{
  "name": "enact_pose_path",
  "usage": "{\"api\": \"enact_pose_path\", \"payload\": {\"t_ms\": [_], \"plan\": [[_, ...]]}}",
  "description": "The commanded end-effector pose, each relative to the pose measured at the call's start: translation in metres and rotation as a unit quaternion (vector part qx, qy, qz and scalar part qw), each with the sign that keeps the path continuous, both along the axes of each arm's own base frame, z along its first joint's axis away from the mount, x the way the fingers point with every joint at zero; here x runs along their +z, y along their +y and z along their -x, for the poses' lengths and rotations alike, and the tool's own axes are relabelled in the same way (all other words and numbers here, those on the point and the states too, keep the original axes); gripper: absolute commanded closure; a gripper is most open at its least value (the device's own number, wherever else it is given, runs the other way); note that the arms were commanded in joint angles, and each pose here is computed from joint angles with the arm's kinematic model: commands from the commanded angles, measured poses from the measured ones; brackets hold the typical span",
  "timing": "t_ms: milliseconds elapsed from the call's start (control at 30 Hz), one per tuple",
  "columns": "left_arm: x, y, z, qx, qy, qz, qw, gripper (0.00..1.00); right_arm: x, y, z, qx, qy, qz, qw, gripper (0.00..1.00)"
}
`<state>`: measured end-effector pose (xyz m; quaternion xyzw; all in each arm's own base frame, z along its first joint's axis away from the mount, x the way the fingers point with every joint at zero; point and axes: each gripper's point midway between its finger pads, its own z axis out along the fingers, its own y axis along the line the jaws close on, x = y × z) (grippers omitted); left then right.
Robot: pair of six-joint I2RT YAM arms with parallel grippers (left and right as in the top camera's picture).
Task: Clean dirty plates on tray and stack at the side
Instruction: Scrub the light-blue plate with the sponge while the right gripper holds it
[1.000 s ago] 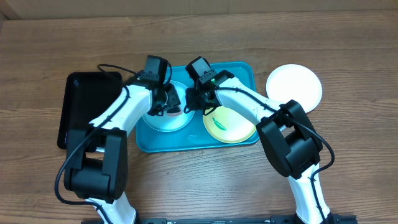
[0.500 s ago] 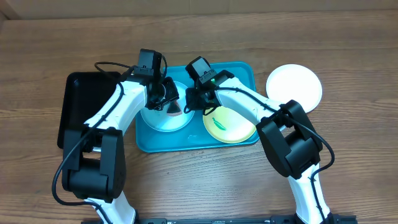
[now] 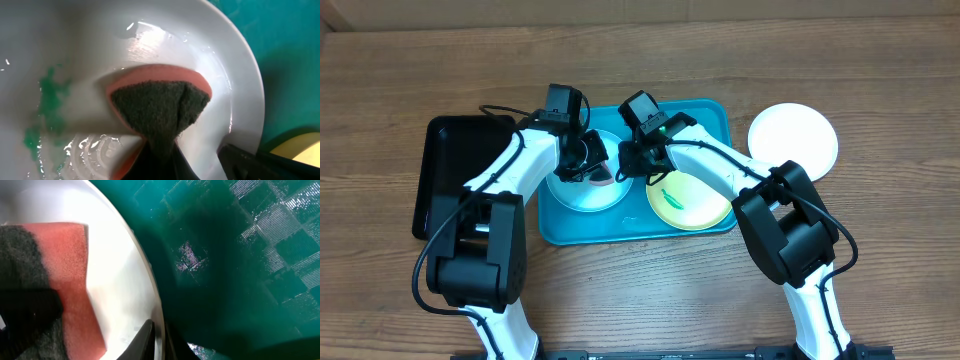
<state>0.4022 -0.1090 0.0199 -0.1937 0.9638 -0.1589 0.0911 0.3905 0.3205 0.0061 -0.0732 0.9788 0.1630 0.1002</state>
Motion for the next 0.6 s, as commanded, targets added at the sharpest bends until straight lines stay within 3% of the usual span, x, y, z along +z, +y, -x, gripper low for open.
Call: {"api": "enact_pose_path", "payload": {"t_ms": [0,133,300,567], "plan": [[0.003,0.016,-0.008,0.02,-0.004,0.001,1.0,0.96,-0.022,-0.013,0.009,-0.003,0.017,0.034,0.999,0.9],[0.001,0.038,-0.004,0.025,0.006,-0.016,1.0,0.96,-0.022,-0.014,0.008,-0.004,0.015,0.037,0.999,0.9],[-0.005,0.069,0.003,0.018,0.016,-0.088,0.996,0.96,-0.022,-0.014,0.008,-0.004,0.014,0.037,0.999,0.9],[0.008,0.082,0.0,0.01,0.018,-0.127,0.992,0.96,-0.022,-0.014,0.008,-0.004,0.015,0.037,0.999,0.9]]}}
